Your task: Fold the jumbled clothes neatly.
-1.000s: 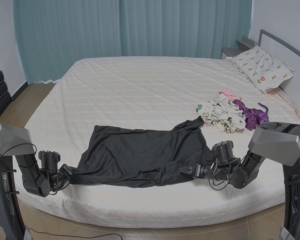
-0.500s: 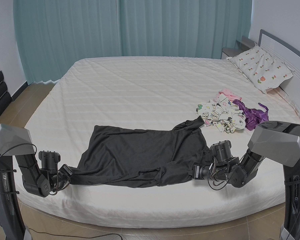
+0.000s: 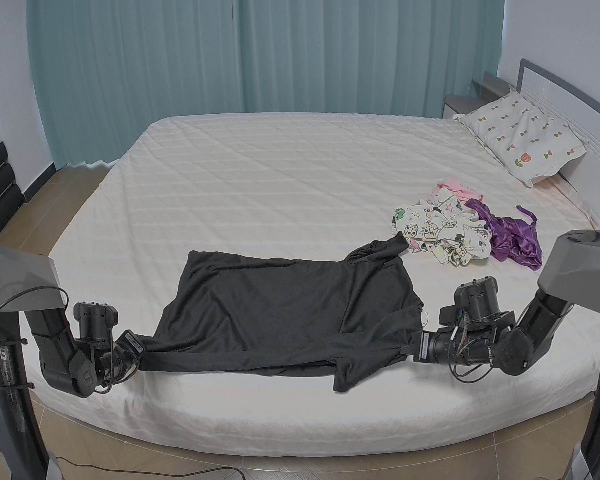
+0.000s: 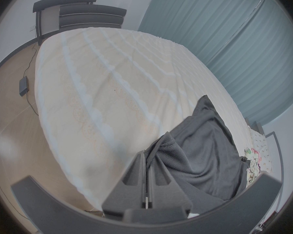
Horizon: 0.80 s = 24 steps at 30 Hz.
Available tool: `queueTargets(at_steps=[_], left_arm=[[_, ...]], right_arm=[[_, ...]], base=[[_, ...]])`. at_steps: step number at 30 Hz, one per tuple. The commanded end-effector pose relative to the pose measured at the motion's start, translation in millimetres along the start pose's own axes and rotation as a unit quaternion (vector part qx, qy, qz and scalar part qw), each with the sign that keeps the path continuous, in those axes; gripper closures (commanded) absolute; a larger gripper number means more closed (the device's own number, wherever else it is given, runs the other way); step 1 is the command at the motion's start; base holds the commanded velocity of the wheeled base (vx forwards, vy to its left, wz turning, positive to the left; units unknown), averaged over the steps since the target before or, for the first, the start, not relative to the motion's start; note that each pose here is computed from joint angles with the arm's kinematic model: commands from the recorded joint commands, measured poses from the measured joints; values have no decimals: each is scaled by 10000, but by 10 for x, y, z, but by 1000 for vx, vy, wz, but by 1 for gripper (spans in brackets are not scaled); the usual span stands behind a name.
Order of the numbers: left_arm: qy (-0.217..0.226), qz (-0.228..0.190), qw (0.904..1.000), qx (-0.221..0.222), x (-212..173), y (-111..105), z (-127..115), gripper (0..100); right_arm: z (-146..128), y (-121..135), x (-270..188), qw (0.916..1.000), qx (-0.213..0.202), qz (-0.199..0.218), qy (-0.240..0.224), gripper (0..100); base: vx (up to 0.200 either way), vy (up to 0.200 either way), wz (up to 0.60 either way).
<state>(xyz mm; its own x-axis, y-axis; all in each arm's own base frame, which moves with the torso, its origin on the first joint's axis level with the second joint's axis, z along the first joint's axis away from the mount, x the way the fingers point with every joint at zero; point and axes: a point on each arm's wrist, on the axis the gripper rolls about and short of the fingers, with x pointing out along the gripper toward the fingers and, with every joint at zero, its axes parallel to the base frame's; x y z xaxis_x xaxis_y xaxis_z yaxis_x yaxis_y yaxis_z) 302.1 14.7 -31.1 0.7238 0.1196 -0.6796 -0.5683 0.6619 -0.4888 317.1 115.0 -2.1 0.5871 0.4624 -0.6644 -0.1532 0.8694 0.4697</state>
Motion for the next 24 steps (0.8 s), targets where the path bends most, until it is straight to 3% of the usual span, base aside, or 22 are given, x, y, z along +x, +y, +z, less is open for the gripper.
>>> queueTargets(at_steps=[1,7,11,16,20,24], left_arm=[[5,-195,9983,548,-373,-84,-52,100],[124,-210,9927,1181,-617,-66,-147,100],[569,15,9842,1676,-698,-15,-311,100],[811,175,9799,1812,-767,40,-375,100],[1104,312,9699,2150,-838,131,-493,100],[1136,313,9678,2223,-827,130,-508,100]], right_arm=[[48,1,-501,9997,103,101,-208,100],[-3,-3,-883,9996,252,82,87,100],[-89,-59,-1018,9993,95,-108,355,100],[-163,-146,-1074,9981,3,-272,553,100],[-294,-258,-1093,9953,-105,-439,862,100],[-389,-324,-1075,9925,-228,-527,1083,100]], base=[[0,0,0],[0,0,0],[0,0,0],[0,0,0],[0,0,0],[0,0,0]])
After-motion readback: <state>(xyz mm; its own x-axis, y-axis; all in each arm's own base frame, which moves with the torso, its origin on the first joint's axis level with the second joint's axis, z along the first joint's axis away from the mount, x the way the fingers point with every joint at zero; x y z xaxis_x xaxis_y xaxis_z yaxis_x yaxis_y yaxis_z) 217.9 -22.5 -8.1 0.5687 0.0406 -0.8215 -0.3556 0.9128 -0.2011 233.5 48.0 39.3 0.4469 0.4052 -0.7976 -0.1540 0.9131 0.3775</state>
